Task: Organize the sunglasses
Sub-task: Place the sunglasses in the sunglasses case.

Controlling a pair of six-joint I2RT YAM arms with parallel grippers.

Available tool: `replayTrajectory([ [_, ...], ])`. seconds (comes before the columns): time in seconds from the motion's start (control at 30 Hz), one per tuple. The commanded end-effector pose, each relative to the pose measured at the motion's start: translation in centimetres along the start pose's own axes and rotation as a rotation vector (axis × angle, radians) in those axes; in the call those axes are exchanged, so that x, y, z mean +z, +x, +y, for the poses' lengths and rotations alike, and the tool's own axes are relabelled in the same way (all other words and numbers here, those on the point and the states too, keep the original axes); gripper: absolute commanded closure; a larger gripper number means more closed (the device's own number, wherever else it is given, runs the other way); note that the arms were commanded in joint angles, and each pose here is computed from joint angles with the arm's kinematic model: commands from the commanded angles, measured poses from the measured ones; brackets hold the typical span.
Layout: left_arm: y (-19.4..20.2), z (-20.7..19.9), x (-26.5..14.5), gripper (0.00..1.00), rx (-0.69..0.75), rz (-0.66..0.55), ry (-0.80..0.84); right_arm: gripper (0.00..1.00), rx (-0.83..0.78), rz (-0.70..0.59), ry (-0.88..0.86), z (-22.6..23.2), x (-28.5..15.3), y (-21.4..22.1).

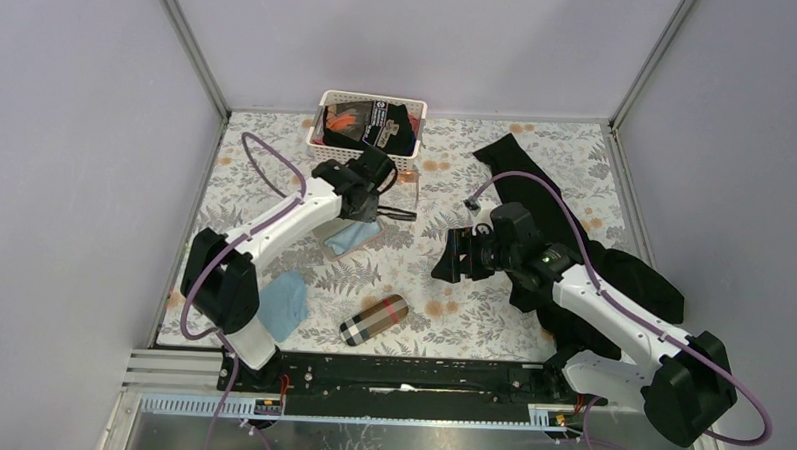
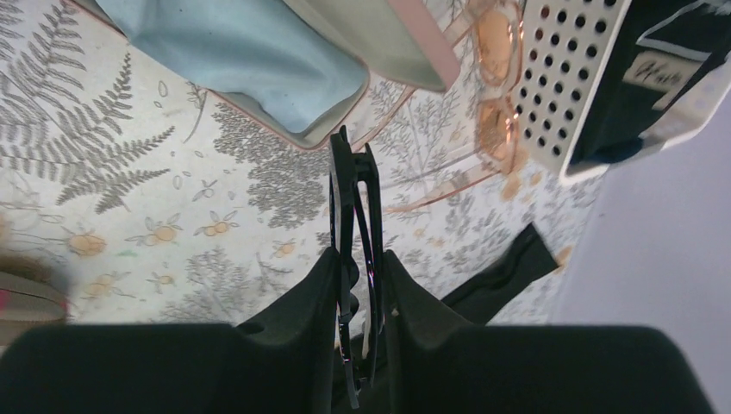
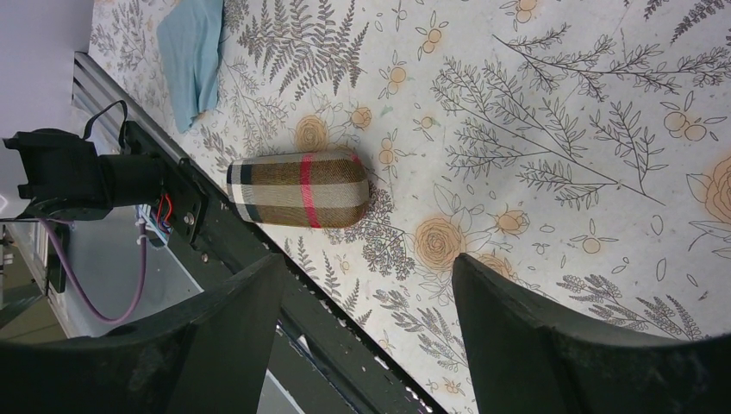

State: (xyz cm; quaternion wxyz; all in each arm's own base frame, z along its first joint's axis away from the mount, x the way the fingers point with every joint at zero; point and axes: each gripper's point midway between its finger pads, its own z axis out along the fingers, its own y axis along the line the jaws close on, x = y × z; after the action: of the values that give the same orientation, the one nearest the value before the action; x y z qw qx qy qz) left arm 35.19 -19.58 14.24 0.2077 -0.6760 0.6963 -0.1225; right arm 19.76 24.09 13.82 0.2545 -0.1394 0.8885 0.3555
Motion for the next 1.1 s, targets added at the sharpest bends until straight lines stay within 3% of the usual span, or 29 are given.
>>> replayTrajectory([
  [0.0,-0.8,1.6,-0.8,1.00,0.184,-0.091,-0.001,0.22,-0.007,-0.029,-0.027,0.7,-0.3,-0.6],
  [0.2,-0.3,4.5,-2.1,1.00,0.257,-0.060,-0.022,0.22,-0.007,-0.068,-0.039,1.0,0.1,-1.7],
  [0.43,-0.5,6.0,-4.1,1.00,0.337,-0.006,-0.062,0.26,-0.233,-0.106,-0.076,2.1,1.6,-3.6],
  [0.53,-0.4,6.8,-4.5,1.00,0.361,0.029,-0.075,0.28,-0.361,-0.210,-0.116,3.1,2.7,-4.4],
  [0.63,-0.2,7.5,-4.8,1.00,0.392,0.060,-0.087,0.24,-0.462,-0.335,-0.114,3.6,3.4,-4.9],
  [0.73,0.0,7.9,-5.1,1.00,0.411,0.086,-0.094,0.23,-0.523,-0.387,-0.126,3.8,4.4,-5.4],
  [0.9,-0.3,8.2,-5.4,1.00,0.439,0.087,-0.100,0.23,-0.622,-0.371,-0.134,4.3,6.6,-5.7],
  [1.07,-0.6,8.0,-5.7,1.00,0.444,0.083,-0.082,0.31,-0.626,-0.358,-0.160,5.2,8.0,-6.3],
])
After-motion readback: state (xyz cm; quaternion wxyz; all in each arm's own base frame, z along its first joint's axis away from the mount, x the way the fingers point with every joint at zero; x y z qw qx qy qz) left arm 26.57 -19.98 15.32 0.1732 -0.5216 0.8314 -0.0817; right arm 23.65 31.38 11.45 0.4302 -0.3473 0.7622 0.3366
